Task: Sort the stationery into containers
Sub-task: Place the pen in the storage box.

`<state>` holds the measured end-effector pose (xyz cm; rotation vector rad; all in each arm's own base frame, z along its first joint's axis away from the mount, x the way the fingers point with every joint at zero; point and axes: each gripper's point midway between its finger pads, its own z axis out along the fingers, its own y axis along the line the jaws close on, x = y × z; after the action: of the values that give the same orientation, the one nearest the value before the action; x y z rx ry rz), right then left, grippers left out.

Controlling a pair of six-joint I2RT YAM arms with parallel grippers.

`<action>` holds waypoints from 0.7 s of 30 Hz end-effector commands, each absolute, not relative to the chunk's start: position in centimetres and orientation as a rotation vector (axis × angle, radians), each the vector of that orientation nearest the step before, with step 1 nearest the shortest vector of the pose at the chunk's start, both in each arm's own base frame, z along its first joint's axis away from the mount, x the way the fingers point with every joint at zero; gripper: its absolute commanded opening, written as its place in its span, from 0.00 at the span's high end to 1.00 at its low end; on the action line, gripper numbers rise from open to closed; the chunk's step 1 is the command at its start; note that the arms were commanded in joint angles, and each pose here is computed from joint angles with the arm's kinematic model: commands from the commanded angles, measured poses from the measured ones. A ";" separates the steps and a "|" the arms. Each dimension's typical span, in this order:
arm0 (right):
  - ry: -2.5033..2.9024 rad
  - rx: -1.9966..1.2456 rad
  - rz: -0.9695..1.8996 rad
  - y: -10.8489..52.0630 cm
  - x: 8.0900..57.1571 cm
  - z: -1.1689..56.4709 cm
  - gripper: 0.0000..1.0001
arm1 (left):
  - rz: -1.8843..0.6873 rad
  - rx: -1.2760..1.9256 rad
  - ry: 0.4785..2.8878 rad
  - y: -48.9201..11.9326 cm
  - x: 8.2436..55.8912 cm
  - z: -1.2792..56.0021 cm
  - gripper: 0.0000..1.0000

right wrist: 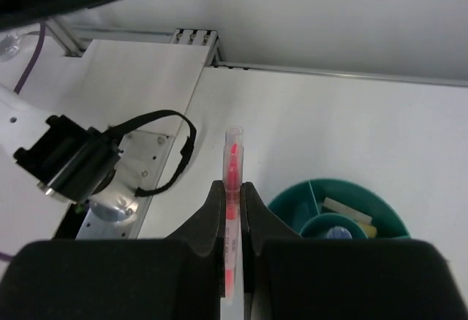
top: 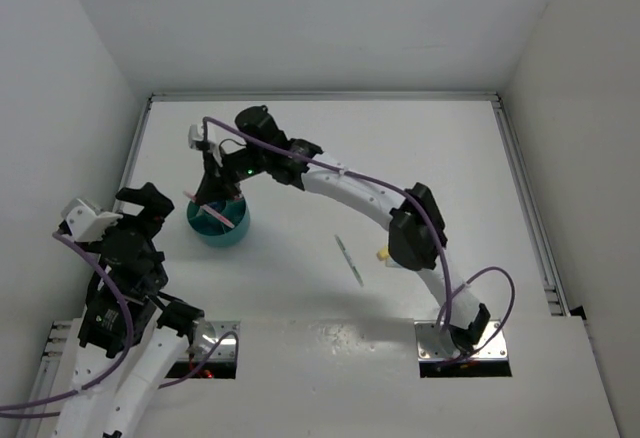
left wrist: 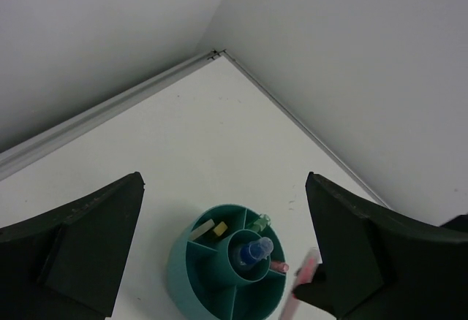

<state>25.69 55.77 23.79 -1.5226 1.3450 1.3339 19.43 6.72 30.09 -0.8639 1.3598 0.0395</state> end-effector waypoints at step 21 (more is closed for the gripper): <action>1.139 -1.446 1.354 61.8 27.6 19.0 0.88 | 0.003 -0.882 1.295 7.0 19.1 31.1 0.02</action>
<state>27.94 61.11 16.61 -1.4273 1.2713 1.3830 19.18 6.87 30.26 -0.8792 1.3319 0.0229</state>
